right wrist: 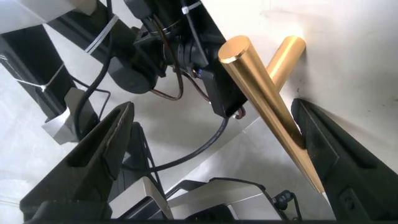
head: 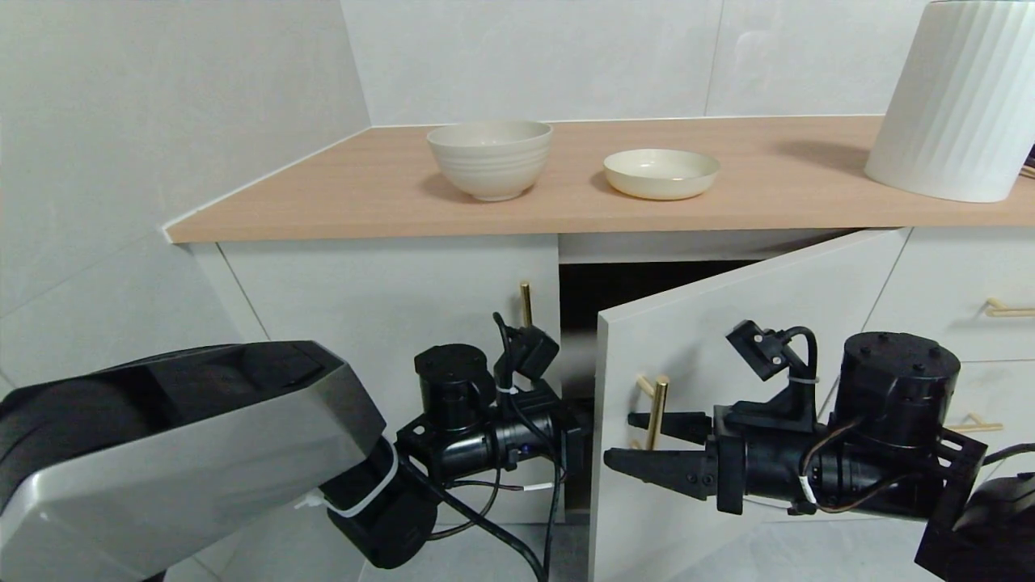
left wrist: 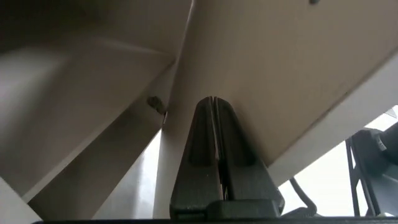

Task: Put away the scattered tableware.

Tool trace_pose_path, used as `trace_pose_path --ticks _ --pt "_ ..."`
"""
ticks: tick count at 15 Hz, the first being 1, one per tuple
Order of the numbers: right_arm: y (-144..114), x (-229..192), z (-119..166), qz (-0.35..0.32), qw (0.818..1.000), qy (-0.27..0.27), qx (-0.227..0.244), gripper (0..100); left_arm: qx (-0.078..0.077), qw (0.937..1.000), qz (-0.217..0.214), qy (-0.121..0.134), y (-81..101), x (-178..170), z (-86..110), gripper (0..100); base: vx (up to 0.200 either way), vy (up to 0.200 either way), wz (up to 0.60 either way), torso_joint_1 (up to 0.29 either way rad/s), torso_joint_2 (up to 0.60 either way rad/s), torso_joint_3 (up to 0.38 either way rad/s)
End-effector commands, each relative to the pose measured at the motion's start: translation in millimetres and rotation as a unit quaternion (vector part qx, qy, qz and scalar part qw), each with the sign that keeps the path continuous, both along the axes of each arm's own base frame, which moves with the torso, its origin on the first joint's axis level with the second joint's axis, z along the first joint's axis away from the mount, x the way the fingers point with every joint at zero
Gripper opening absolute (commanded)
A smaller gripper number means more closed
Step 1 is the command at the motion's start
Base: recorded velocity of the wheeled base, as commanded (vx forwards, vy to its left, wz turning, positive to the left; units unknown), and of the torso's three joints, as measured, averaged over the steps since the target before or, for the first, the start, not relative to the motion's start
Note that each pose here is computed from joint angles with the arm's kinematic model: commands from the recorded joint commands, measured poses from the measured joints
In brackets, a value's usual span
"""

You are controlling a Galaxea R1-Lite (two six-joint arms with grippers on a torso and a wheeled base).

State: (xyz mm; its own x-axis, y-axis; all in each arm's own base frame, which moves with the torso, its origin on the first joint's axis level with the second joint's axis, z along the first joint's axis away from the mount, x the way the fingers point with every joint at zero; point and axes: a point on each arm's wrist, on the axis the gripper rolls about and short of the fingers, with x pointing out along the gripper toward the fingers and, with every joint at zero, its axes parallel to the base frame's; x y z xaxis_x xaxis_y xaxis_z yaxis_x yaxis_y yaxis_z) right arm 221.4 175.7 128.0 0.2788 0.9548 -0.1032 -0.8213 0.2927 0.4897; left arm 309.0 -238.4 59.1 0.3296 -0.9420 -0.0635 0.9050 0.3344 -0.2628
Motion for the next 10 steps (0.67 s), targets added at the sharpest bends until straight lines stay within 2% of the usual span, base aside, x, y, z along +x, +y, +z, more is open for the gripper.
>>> trace_pose_path --ticks 1,5,7,10 --pt "-8.1 -0.6 -1.1 -0.014 1.000 0.000 -0.004 100 -0.003 1.0000 -0.001 -0.003 -1.3 0.7 1.7 0 0.000 0.000 0.00 0.000 0.00 0.000" --pt "-33.7 -1.1 8.9 -0.054 0.998 -0.010 0.005 100 -0.009 0.9999 -0.001 -0.010 -5.2 6.2 3.2 0 0.000 0.000 0.00 0.000 0.00 0.000" --pt "-43.9 -4.6 11.1 -0.068 0.998 -0.013 0.006 100 -0.018 0.9998 -0.001 0.000 -6.5 6.8 6.4 0 0.000 0.000 0.00 0.000 0.00 0.000" --pt "-58.4 -17.1 18.1 -0.083 0.996 -0.020 0.012 100 -0.023 0.9997 0.000 0.005 -6.0 6.2 9.8 0 0.000 0.000 0.00 0.000 0.00 0.000"
